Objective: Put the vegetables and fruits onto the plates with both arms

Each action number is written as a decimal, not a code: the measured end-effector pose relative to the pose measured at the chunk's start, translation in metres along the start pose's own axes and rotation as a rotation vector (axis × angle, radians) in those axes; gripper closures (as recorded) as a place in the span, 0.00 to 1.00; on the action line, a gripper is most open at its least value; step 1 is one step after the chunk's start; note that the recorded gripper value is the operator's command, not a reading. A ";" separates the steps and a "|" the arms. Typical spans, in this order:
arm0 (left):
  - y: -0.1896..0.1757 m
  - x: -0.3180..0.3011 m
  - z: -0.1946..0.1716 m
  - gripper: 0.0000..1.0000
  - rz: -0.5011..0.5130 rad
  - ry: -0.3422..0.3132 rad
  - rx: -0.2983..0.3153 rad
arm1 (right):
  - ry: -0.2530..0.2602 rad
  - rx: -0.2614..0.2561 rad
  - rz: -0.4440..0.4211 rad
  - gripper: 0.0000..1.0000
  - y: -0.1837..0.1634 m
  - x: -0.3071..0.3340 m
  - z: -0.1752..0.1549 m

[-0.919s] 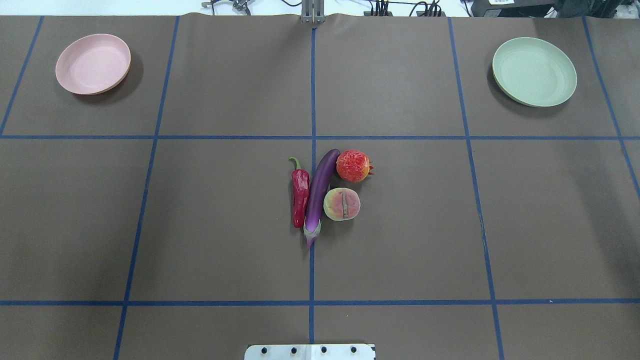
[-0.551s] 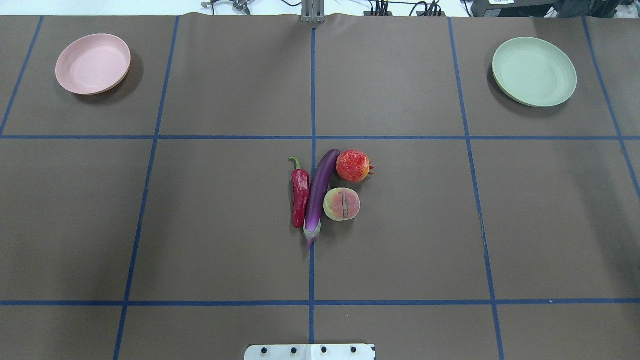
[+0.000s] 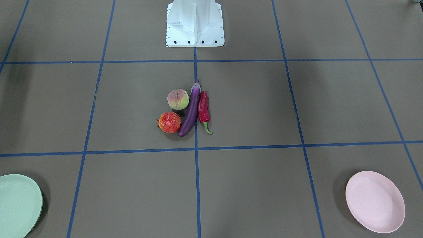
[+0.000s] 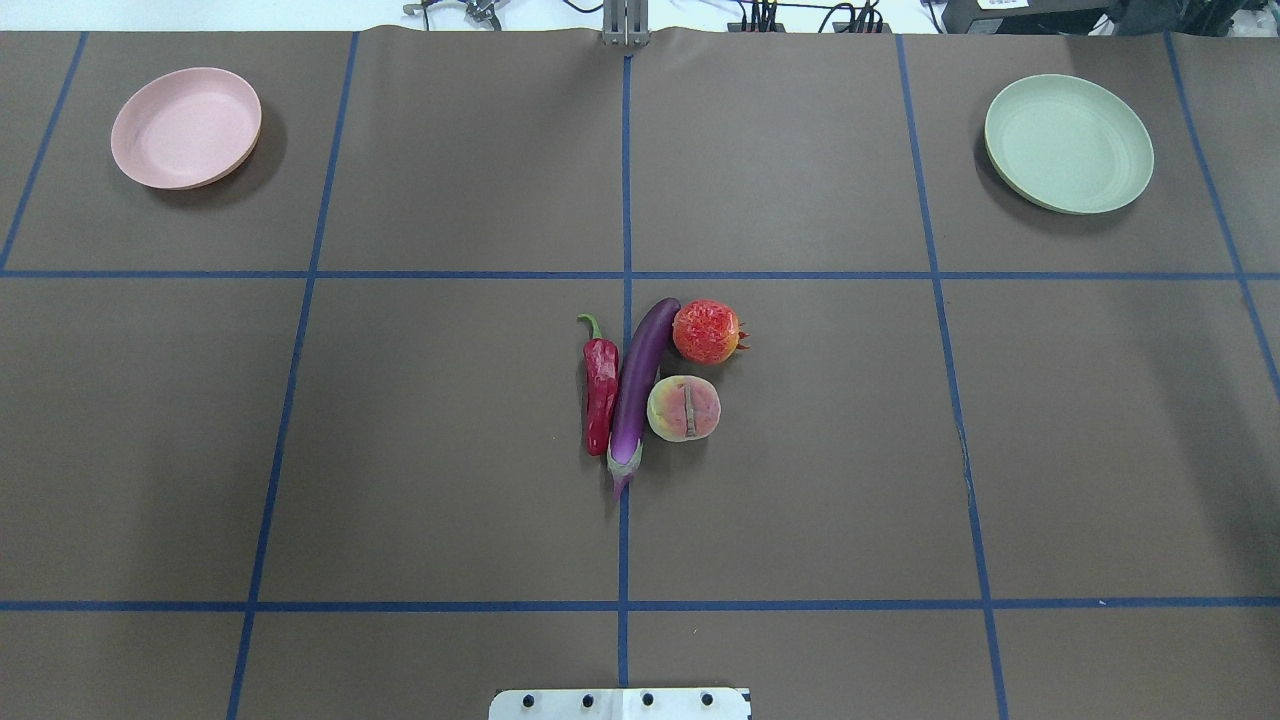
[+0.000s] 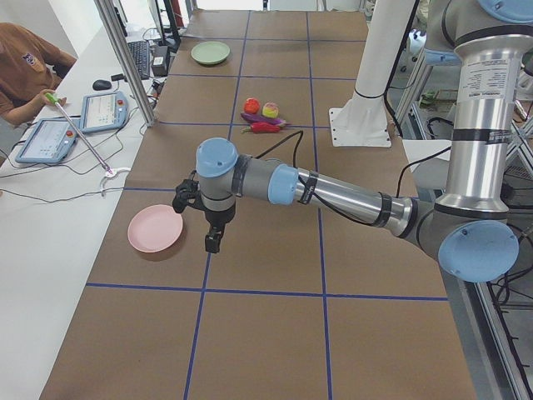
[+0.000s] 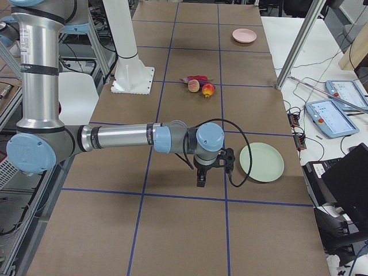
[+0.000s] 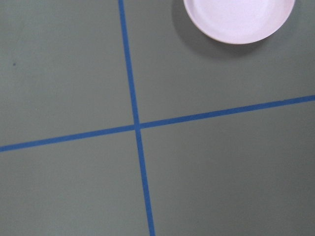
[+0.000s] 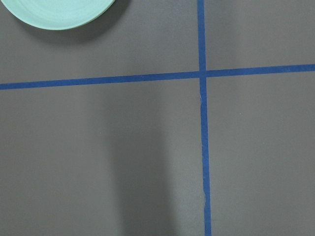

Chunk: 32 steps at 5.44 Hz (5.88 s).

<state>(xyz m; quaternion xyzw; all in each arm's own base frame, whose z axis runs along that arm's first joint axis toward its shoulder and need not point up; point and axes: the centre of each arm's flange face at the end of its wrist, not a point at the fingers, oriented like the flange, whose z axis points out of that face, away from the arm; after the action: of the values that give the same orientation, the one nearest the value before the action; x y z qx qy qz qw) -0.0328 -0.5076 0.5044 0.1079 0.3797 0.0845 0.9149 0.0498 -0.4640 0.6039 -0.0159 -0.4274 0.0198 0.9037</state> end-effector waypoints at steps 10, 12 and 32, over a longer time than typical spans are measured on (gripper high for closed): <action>-0.108 0.519 0.102 0.00 -0.364 0.125 -0.065 | -0.037 0.028 -0.032 0.00 -0.028 -0.052 -0.014; -0.111 0.604 0.167 0.00 -0.412 0.115 -0.048 | -0.042 0.043 -0.068 0.00 -0.042 -0.080 -0.013; -0.086 0.594 0.223 1.00 -0.425 0.128 -0.114 | -0.060 0.065 -0.074 0.00 -0.076 -0.122 -0.012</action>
<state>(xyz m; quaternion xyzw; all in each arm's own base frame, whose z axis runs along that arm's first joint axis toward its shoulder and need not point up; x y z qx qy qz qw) 0.5466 -0.4799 0.2330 -0.0321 0.4457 -0.0819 0.8908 -0.0168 -0.5459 0.5058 0.0299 -0.4539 0.0008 0.8906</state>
